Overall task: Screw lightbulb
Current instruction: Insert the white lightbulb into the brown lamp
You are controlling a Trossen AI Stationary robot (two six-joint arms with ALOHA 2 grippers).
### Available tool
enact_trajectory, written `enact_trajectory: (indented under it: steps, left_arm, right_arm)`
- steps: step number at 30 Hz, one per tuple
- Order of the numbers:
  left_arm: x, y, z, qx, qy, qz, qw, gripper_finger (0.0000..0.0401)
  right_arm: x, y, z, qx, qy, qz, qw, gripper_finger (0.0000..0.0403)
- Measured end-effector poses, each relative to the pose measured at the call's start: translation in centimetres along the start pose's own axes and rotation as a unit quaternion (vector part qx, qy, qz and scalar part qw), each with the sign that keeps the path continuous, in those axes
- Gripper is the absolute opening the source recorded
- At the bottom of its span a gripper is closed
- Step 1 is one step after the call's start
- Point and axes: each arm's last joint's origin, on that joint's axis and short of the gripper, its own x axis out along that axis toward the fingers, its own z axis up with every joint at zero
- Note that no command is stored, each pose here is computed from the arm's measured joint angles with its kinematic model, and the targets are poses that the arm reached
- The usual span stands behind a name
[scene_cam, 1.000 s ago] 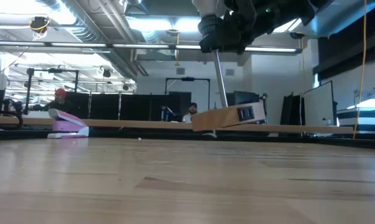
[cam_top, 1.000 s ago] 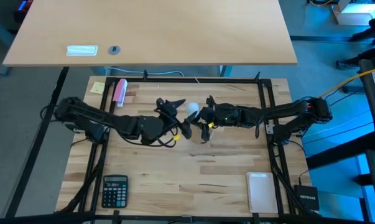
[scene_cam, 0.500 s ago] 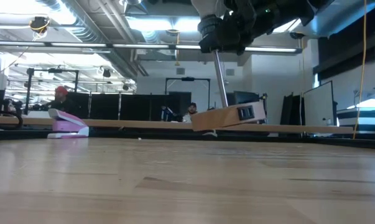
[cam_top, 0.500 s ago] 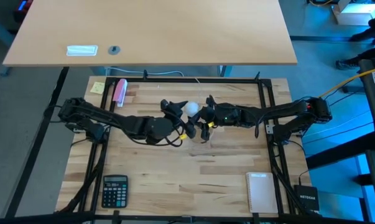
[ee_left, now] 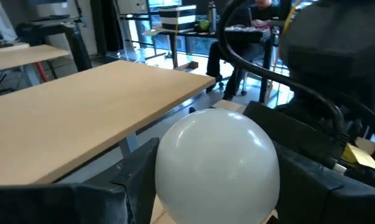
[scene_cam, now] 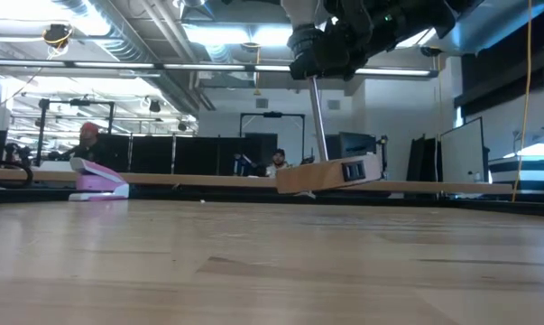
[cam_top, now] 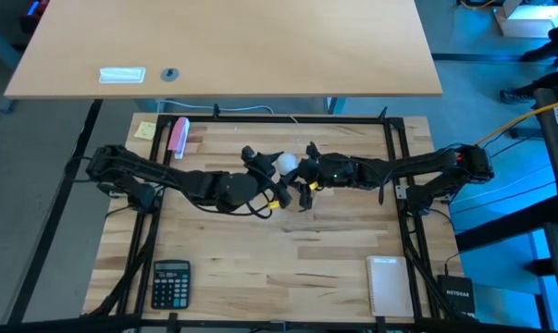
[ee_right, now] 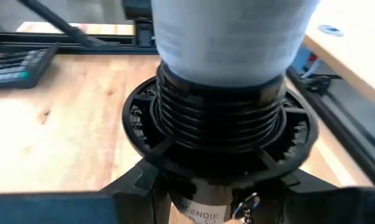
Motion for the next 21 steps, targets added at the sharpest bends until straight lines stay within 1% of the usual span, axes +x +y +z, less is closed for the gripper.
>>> enact_trajectory:
  steps: [3, 5, 8, 10, 13, 16, 18, 21]
  left_arm:
    - [-0.5, -0.2, 0.2, 0.019, 0.0, -0.025, 0.999, 0.0233]
    - [-0.8, -0.2, 0.6, 0.023, -0.003, -0.05, 0.998, 0.0233]
    - [-1.4, -0.4, 1.0, 0.028, -0.002, -0.107, 0.994, 0.0233]
    - [-1.7, -0.5, 1.2, 0.031, -0.003, -0.145, 0.989, 0.0233]
    - [-1.9, -0.9, 1.3, 0.036, -0.004, -0.205, 0.978, 0.0233]
    - [-1.8, -1.2, 1.2, 0.05, -0.002, -0.265, 0.963, 0.0233]
    - [-1.6, -1.5, 1.0, 0.062, -0.005, -0.307, 0.95, 0.0233]
    - [-1.6, -1.9, 0.8, 0.082, -0.014, -0.344, 0.935, 0.0232]
  right_arm:
    - [-0.3, 0.2, 0.4, -0.002, -0.007, 0.042, 0.999, 0.0148]
    - [-0.8, 0.3, 0.8, -0.003, -0.017, 0.082, 0.996, 0.0148]
    - [-1.5, 0.7, 1.3, -0.012, -0.032, 0.154, 0.988, 0.0148]
    - [-1.8, 0.9, 1.5, -0.015, -0.038, 0.211, 0.977, 0.0148]
    - [-2.2, 1.5, 1.6, -0.016, -0.045, 0.295, 0.954, 0.0148]
    - [-2.5, 2.4, 1.7, -0.021, -0.047, 0.352, 0.935, 0.0148]
    - [-2.6, 2.9, 1.6, -0.022, -0.046, 0.388, 0.92, 0.0148]
    - [-2.7, 3.6, 1.6, -0.026, -0.047, 0.424, 0.904, 0.0148]
